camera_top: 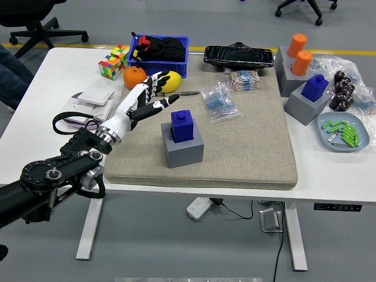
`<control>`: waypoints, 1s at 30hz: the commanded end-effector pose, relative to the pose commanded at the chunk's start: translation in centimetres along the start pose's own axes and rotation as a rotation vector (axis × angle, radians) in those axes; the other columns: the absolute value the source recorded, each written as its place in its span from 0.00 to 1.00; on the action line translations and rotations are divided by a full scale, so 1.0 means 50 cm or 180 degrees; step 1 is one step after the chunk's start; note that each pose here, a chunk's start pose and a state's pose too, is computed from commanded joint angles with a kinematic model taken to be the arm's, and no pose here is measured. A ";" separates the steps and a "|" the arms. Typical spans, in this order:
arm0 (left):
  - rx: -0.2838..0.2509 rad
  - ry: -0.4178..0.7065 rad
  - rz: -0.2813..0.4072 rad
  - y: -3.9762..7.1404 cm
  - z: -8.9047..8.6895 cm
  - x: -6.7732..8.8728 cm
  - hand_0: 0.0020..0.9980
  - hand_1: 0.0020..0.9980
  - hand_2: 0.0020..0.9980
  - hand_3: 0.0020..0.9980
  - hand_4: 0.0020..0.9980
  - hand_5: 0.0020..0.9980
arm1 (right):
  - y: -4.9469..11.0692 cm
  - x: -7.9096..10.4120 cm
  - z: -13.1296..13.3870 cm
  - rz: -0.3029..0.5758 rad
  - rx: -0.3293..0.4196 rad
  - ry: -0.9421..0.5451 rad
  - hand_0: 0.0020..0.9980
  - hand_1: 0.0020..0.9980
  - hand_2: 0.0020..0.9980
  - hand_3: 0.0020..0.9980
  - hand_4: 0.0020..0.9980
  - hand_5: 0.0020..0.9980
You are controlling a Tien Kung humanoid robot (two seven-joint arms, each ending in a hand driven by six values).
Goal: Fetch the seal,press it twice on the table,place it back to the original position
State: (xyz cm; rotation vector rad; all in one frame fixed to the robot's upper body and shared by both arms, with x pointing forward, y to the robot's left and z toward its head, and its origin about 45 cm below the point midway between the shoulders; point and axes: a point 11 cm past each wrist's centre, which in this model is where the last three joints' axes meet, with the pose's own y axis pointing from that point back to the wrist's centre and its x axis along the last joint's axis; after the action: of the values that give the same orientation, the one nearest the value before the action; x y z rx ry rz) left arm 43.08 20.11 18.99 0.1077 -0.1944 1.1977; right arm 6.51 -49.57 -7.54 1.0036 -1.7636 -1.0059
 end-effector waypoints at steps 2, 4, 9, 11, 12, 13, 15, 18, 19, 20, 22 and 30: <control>-0.0116 -0.0038 0.0305 0.005 0.007 0.053 1.00 1.00 1.00 1.00 1.00 0.77 | 0.000 0.000 -0.001 0.0004 0.0005 -0.0004 0.72 0.67 0.64 0.61 0.71 0.50; -0.0111 -0.0131 0.0512 0.011 0.004 0.096 1.00 1.00 1.00 1.00 0.98 0.76 | 0.000 0.001 -0.002 0.0005 0.0006 -0.0005 0.72 0.67 0.64 0.61 0.71 0.50; 0.0171 -0.0546 0.0855 0.040 -0.031 0.212 1.00 1.00 1.00 1.00 0.98 0.76 | 0.000 0.004 -0.002 0.0018 0.0007 -0.0019 0.72 0.67 0.64 0.61 0.71 0.50; 0.0302 -0.0682 0.0987 0.054 -0.045 0.256 0.97 0.99 0.98 0.93 0.91 0.62 | 0.000 0.005 -0.001 0.0021 0.0004 -0.0027 0.72 0.67 0.64 0.61 0.71 0.50; 0.0392 -0.0754 0.1065 0.064 -0.053 0.282 0.97 0.99 0.98 0.93 0.91 0.62 | 0.000 0.004 -0.001 0.0021 0.0008 -0.0033 0.72 0.67 0.64 0.61 0.71 0.50; 0.0448 -0.0798 0.1113 0.070 -0.058 0.298 0.97 0.99 0.98 0.93 0.91 0.62 | 0.000 0.004 -0.002 0.0021 0.0011 -0.0035 0.72 0.67 0.64 0.61 0.71 0.50; 0.0606 -0.0899 0.1240 0.087 -0.073 0.338 0.97 0.99 0.98 0.93 0.91 0.62 | 0.000 0.005 -0.005 0.0023 0.0019 -0.0040 0.72 0.67 0.64 0.61 0.71 0.50; 0.0798 -0.0992 0.1397 0.112 -0.091 0.382 0.96 0.98 0.96 0.91 0.91 0.61 | 0.000 0.005 -0.008 0.0027 0.0035 -0.0048 0.72 0.67 0.64 0.61 0.71 0.50; 0.0885 -0.1017 0.1467 0.124 -0.099 0.400 0.96 0.98 0.96 0.91 0.91 0.61 | 0.000 0.005 -0.008 0.0028 0.0036 -0.0049 0.72 0.67 0.64 0.61 0.71 0.50; 0.0957 -0.1036 0.1510 0.132 -0.105 0.411 0.96 0.98 0.96 0.91 0.91 0.61 | 0.000 0.005 -0.008 0.0027 0.0034 -0.0049 0.72 0.67 0.64 0.61 0.71 0.50; 0.1085 -0.1054 0.1591 0.148 -0.115 0.432 0.96 0.98 0.96 0.91 0.90 0.62 | 0.000 0.005 -0.006 0.0028 0.0030 -0.0056 0.72 0.67 0.64 0.61 0.71 0.50; 0.1291 -0.1085 0.1721 0.176 -0.129 0.465 0.96 0.98 0.97 0.92 0.88 0.61 | 0.000 0.003 0.003 0.0021 -0.0001 -0.0072 0.72 0.67 0.64 0.61 0.71 0.50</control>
State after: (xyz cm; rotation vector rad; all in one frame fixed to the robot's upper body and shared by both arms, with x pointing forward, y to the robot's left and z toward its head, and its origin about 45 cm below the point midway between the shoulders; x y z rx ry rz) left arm 43.62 45.73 17.33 0.6496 -0.2874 1.7442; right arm 6.31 -49.66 -7.53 0.9890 -1.7840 -1.0171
